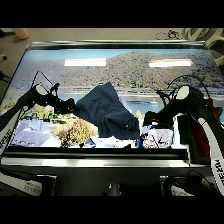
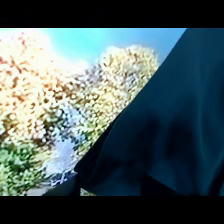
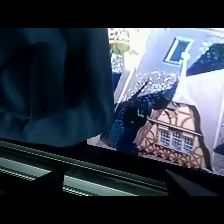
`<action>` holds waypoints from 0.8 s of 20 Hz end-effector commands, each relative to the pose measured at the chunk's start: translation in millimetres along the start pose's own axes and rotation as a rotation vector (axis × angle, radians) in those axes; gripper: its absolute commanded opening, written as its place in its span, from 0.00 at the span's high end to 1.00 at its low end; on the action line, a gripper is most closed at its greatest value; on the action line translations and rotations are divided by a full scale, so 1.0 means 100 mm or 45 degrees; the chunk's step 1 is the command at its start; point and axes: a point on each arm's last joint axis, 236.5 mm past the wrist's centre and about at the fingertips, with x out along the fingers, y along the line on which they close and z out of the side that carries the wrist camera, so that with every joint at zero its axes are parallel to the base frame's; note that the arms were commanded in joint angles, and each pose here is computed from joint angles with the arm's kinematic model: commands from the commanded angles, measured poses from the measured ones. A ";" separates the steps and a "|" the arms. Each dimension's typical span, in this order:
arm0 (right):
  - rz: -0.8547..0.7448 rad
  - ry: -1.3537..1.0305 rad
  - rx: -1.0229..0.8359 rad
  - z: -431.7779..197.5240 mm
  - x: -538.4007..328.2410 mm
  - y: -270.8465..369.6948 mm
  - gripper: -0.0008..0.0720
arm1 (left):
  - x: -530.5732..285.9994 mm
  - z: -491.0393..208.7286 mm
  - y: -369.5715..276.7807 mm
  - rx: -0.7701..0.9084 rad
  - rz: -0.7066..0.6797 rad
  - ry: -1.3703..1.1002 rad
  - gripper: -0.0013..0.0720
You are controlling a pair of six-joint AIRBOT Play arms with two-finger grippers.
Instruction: Fold the shirts.
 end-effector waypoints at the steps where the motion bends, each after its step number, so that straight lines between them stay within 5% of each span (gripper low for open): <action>1: 0.112 0.008 0.046 -0.08 0.37 0.11 0.01 | 0.13 0.04 -0.06 0.005 -0.011 -0.021 0.70; 3: 0.095 0.016 0.029 -0.13 0.61 0.15 0.01 | 0.09 0.06 -0.12 0.046 -0.027 -0.038 0.94; 7: 0.085 0.081 -0.003 -0.16 0.99 0.27 0.04 | -0.17 0.11 -0.27 0.144 -0.050 -0.113 0.94; 8: 0.099 0.095 0.005 -0.16 1.07 0.32 0.14 | -0.25 0.11 -0.32 0.170 -0.056 -0.134 0.94; 9: 0.120 0.101 0.016 -0.16 1.11 0.37 0.41 | -0.33 0.12 -0.38 0.193 -0.064 -0.160 0.94; 10: 0.162 0.087 0.037 -0.13 1.11 0.45 0.89 | -0.46 0.15 -0.46 0.224 -0.076 -0.204 0.94; 13: 0.239 -0.059 -0.173 0.04 0.47 0.76 0.96 | -1.44 0.38 -0.99 0.457 -0.143 -0.561 0.95; 16: 0.145 -0.699 -0.402 0.38 -1.41 0.99 0.96 | -3.70 0.31 -1.74 0.649 -0.251 -1.284 0.95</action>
